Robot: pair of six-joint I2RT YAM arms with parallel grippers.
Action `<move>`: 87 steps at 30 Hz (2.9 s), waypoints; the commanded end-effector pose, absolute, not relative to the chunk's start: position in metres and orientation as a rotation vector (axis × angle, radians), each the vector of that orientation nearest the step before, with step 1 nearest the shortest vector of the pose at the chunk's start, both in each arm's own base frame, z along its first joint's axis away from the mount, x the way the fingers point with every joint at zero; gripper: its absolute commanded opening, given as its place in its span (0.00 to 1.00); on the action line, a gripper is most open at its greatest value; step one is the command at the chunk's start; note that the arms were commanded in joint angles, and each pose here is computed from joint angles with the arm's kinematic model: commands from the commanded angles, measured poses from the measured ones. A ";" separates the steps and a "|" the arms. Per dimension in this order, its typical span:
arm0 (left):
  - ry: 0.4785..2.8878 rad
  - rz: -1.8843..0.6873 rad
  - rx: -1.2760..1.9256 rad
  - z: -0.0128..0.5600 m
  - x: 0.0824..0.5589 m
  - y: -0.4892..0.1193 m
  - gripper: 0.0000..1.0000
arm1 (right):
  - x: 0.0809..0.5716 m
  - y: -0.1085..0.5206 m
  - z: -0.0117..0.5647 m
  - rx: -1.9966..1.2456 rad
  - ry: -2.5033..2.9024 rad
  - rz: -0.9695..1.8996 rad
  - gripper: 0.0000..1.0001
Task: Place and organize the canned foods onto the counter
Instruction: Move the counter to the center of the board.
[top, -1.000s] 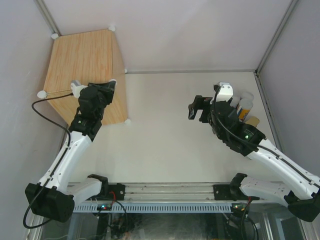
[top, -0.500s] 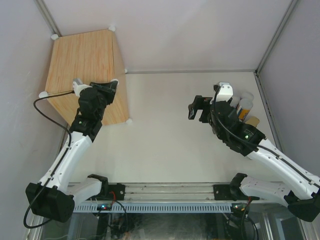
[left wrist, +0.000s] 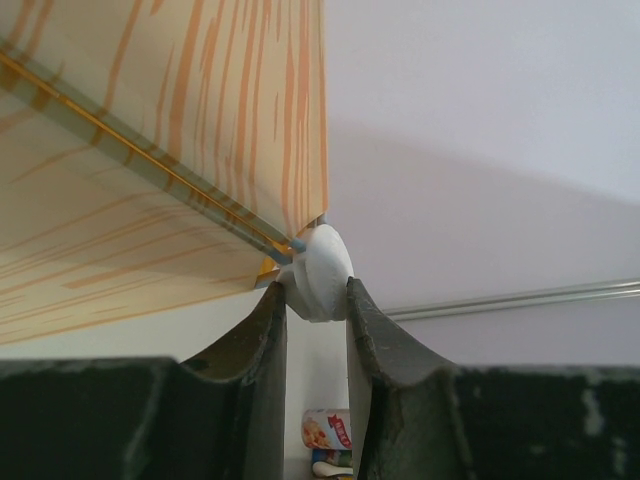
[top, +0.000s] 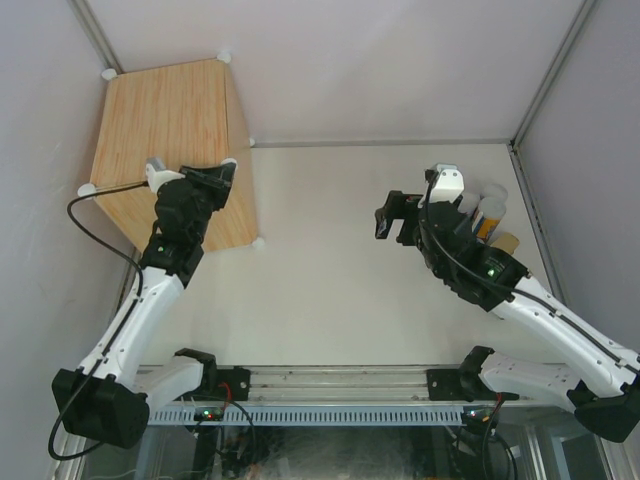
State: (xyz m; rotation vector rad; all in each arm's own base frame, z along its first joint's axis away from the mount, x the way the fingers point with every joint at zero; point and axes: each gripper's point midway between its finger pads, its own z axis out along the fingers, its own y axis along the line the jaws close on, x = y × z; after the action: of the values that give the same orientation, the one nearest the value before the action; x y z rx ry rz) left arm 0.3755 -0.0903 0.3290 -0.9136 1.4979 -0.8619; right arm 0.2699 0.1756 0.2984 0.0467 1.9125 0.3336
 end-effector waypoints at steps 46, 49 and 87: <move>1.692 -0.963 -0.563 0.315 0.288 -0.151 0.05 | 0.306 0.264 0.327 0.013 1.780 0.637 0.91; 1.710 -0.956 -0.558 0.314 0.284 -0.152 0.16 | 0.310 0.272 0.329 0.004 1.779 0.652 0.91; 1.405 -0.512 -1.077 0.342 0.235 -0.013 0.63 | 0.338 0.474 0.380 -0.324 1.893 1.064 0.87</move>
State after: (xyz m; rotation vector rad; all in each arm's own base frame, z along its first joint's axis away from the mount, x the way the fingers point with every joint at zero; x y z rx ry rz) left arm 0.2413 -0.0294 0.3239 -1.0426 1.4695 -0.5596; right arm 0.3477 0.4664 0.3710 -0.3090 1.8656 1.0152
